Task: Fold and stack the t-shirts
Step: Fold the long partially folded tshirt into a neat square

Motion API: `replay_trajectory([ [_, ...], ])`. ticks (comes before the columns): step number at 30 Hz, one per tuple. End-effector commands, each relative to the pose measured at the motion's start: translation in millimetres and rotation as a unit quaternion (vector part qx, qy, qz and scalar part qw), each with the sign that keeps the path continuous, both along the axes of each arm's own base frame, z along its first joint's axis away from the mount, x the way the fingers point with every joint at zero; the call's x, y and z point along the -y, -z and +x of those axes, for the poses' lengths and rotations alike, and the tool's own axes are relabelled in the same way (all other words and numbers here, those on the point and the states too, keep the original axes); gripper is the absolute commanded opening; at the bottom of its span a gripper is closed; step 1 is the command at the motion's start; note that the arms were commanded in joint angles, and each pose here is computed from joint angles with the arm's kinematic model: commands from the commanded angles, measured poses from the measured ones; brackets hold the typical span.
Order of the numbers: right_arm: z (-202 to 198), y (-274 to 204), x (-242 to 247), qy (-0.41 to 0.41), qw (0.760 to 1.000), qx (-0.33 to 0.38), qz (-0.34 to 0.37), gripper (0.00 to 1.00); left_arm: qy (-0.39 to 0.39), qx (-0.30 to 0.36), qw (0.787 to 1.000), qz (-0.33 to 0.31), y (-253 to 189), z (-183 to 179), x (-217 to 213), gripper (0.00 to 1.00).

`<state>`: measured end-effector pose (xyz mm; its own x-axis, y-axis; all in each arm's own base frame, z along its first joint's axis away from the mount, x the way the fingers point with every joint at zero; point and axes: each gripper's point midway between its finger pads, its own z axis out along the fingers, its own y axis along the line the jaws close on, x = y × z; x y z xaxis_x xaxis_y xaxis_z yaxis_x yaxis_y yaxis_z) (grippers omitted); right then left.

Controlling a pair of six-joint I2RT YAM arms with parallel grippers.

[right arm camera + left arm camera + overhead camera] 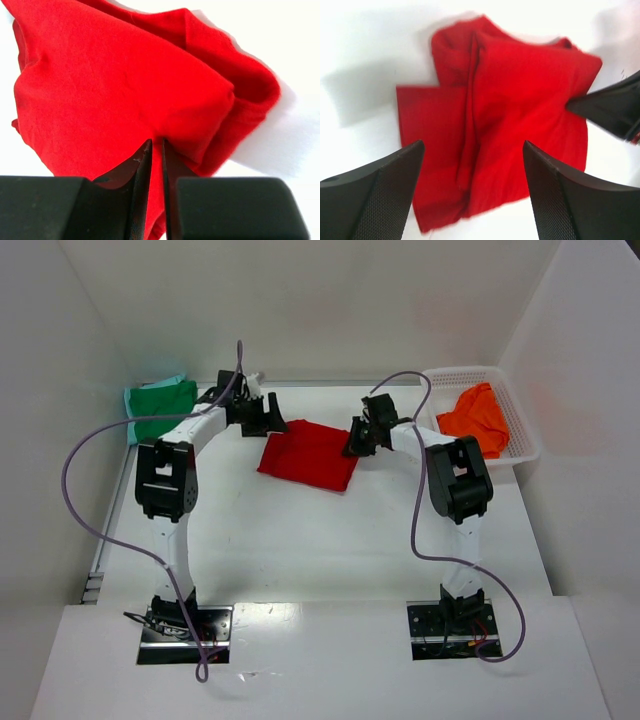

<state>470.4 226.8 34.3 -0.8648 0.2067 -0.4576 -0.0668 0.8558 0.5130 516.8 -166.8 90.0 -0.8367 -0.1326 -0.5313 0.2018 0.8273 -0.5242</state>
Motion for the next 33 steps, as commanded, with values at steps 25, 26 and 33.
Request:
replay_trajectory([
  [25, -9, 7, 10, 0.012, 1.0, -0.013, -0.017, 0.2, 0.079, -0.084, 0.993, -0.011, 75, -44, 31, 0.91],
  [26, -6, 4, 9, 0.011, 1.0, -0.009, -0.015, 0.2, 0.071, -0.088, 0.994, 0.007, 80, -43, 29, 0.91],
  [33, -4, 9, 6, 0.008, 1.0, -0.016, -0.013, 0.2, 0.054, -0.118, 0.991, 0.027, 95, -48, 38, 0.94],
])
